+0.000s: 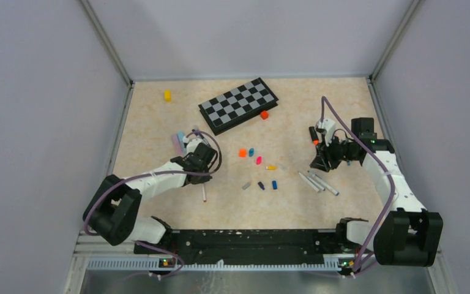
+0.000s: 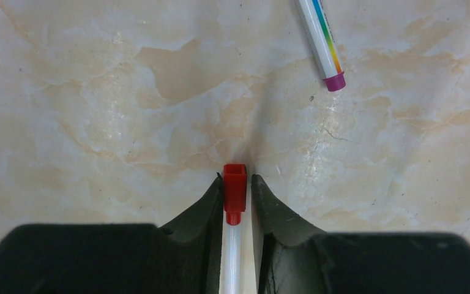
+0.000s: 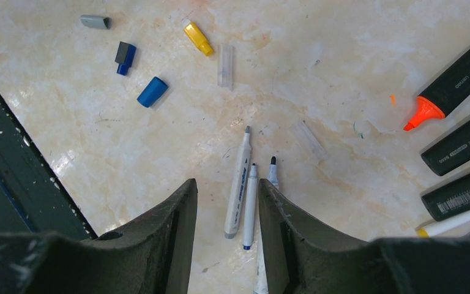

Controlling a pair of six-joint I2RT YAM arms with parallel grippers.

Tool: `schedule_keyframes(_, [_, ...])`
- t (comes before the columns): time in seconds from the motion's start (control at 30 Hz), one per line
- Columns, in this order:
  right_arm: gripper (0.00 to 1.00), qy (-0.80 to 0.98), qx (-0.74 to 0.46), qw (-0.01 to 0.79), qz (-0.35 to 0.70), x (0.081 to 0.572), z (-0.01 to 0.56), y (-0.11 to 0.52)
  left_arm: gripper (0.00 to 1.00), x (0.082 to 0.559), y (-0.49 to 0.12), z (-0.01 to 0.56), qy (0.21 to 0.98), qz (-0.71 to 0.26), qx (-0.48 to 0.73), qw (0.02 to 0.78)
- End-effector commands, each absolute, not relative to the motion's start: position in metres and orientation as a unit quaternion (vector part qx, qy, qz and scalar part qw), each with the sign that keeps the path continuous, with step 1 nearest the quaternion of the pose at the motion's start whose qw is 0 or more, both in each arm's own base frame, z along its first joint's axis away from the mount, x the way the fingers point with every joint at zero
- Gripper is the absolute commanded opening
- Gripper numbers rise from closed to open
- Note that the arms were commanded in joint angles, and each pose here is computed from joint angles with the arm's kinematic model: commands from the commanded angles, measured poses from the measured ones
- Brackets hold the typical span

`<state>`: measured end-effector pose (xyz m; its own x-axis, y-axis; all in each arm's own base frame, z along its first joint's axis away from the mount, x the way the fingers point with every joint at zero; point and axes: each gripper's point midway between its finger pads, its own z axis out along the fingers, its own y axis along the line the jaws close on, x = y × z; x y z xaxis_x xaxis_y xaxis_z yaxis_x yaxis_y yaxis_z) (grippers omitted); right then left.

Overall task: Open the pen caps
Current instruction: Pick up the pen from the center of the board.

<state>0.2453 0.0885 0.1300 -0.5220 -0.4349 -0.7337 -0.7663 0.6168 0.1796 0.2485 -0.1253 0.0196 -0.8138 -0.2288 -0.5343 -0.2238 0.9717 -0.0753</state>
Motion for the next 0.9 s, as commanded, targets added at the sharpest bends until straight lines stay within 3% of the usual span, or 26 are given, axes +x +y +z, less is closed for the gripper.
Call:
schedule_keyframes(0.0, [0.41,0.826,-0.369,0.341,0.256,0.247,0.134,0.091,0.25,0.254,-0.130,0.021,0.953,-0.014,-0.114,0.280])
schedule_keyframes(0.23, [0.41,0.822,-0.372,0.342,0.262,0.246,0.135,0.092,0.20,0.253,-0.136,0.017,0.958,-0.031,-0.103,0.266])
schedule_keyframes(0.37, [0.41,0.813,-0.380,0.346,0.273,0.243,0.140,0.097,0.00,0.254,-0.144,0.022,0.958,-0.052,-0.090,0.268])
schedule_keyframes(0.53, [0.41,0.776,-0.410,0.366,0.310,0.237,0.156,0.111,0.00,0.268,-0.157,0.059,0.941,-0.097,-0.073,0.315])
schedule_keyframes(0.67, [0.42,0.728,-0.450,0.402,0.325,0.236,0.175,0.128,0.00,0.275,-0.185,0.108,0.908,-0.194,-0.026,0.371])
schedule_keyframes(0.77, [0.76,0.690,-0.461,0.452,0.327,0.248,0.196,0.137,0.00,0.270,-0.214,0.148,0.852,-0.303,0.030,0.425])
schedule_keyframes(0.87, [0.86,0.655,-0.454,0.468,0.382,0.251,0.220,0.151,0.00,0.267,-0.233,0.190,0.777,-0.393,0.053,0.489])
